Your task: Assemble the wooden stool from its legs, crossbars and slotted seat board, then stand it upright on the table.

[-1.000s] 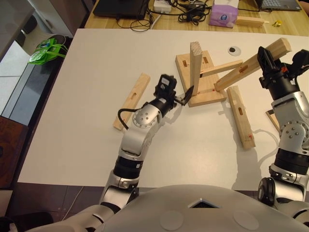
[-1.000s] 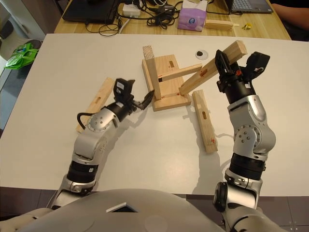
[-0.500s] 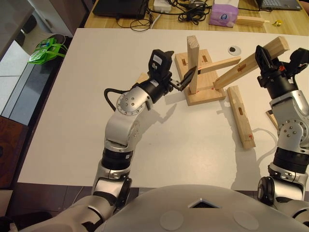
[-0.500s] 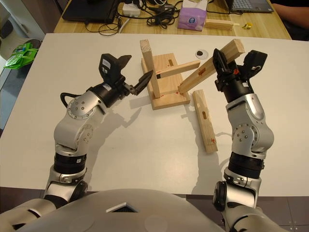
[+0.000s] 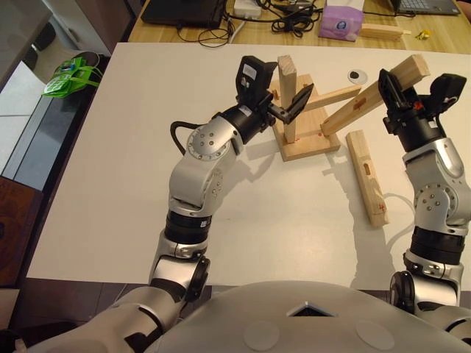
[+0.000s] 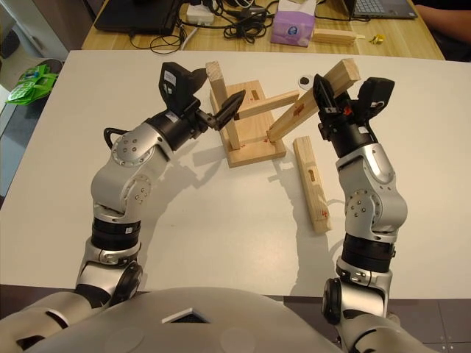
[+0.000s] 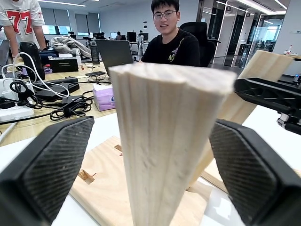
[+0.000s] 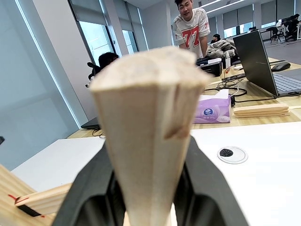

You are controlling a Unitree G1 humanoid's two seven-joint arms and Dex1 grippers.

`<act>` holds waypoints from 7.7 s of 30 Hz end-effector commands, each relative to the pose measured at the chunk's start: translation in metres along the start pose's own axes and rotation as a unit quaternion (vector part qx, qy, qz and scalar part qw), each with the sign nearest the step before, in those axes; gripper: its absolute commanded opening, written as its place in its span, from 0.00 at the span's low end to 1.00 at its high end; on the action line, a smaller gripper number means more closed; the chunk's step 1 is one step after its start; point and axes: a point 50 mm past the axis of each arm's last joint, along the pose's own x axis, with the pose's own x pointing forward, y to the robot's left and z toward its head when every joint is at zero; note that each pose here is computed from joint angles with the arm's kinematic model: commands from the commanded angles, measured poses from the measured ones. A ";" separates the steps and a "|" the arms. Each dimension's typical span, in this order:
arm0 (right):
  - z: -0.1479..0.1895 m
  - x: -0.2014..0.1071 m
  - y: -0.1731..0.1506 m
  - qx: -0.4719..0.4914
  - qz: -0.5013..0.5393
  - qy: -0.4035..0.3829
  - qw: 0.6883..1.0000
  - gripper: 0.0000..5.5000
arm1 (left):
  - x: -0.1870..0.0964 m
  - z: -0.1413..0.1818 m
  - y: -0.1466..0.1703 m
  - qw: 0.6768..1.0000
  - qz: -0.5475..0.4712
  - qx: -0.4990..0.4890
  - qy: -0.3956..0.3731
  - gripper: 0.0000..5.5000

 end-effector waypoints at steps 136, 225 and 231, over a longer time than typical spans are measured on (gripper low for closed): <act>-0.057 0.011 -0.038 -0.172 -0.045 0.186 0.966 0.45 | 0.006 -0.013 -0.024 0.999 -0.009 -0.042 0.011 0.40; -0.070 -0.017 0.002 -0.127 0.092 0.298 0.942 0.01 | 0.004 -0.011 -0.023 1.000 0.003 -0.026 0.014 0.40; -0.019 0.010 0.020 -0.109 0.105 0.089 0.984 0.01 | 0.004 -0.011 -0.023 1.000 0.005 -0.026 0.015 0.40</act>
